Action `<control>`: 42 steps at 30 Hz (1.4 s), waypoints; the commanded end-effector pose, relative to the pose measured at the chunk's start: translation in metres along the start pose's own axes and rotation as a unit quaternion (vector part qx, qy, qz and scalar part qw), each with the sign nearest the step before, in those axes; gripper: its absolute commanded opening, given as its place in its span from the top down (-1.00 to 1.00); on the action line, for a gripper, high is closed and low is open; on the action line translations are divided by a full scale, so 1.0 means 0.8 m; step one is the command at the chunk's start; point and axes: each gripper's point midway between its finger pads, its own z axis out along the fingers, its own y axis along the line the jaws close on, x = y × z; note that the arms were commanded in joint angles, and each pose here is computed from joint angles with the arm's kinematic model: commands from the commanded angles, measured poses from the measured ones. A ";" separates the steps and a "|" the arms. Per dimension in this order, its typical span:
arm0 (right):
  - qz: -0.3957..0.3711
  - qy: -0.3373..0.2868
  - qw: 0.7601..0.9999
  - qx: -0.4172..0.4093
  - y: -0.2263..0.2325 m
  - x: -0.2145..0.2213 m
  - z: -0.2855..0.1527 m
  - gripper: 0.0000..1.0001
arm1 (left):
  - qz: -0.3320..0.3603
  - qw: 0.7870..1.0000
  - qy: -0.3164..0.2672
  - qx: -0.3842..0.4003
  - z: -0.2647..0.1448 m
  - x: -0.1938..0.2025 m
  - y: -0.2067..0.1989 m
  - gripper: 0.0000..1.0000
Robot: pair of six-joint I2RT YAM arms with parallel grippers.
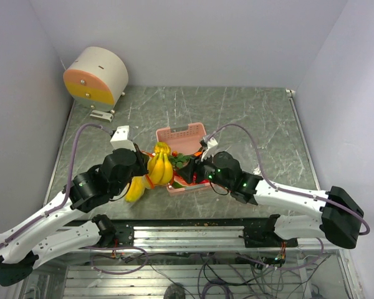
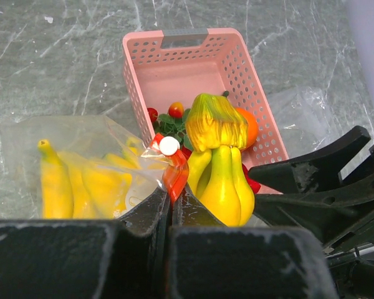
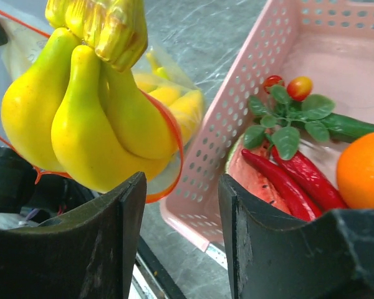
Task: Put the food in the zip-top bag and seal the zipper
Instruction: Place the fake fruit in the zipper food storage bag.
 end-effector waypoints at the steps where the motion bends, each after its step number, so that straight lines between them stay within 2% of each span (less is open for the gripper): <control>1: 0.015 0.002 0.999 -0.050 0.024 -0.001 0.007 0.02 | -0.024 0.999 -0.038 0.018 -0.008 -0.028 -0.011 0.86; 12: 0.027 0.026 0.998 -0.053 0.023 0.020 0.031 0.11 | -0.026 0.999 -0.042 0.019 -0.014 -0.032 -0.009 0.86; 20: 0.034 0.028 0.997 -0.066 0.033 0.020 0.048 0.27 | -0.026 0.998 -0.043 0.023 -0.014 -0.034 -0.011 0.86; 22: 0.033 0.024 0.997 -0.064 0.033 0.017 0.051 0.39 | -0.025 0.999 -0.043 0.022 -0.016 -0.034 -0.010 0.86; 27: 0.016 0.020 0.999 -0.038 0.030 0.007 0.062 0.99 | -0.026 0.998 -0.048 0.024 -0.022 -0.037 -0.006 0.87; 32: -0.023 -0.006 0.999 0.027 0.022 -0.032 0.066 1.00 | -0.005 0.998 -0.055 -0.014 -0.026 -0.041 0.016 0.86; 36: -0.062 -0.034 0.997 -0.006 0.064 -0.081 0.056 1.00 | 0.016 0.995 -0.057 -0.082 -0.032 -0.039 0.053 0.86; 38: -0.086 -0.055 0.993 -0.054 0.113 -0.109 0.043 1.00 | 0.020 0.993 -0.063 -0.102 -0.037 -0.041 0.066 0.86; 42: -0.109 -0.069 0.983 -0.130 0.168 -0.121 0.020 1.00 | 0.025 0.986 -0.087 -0.142 -0.050 -0.051 0.092 0.86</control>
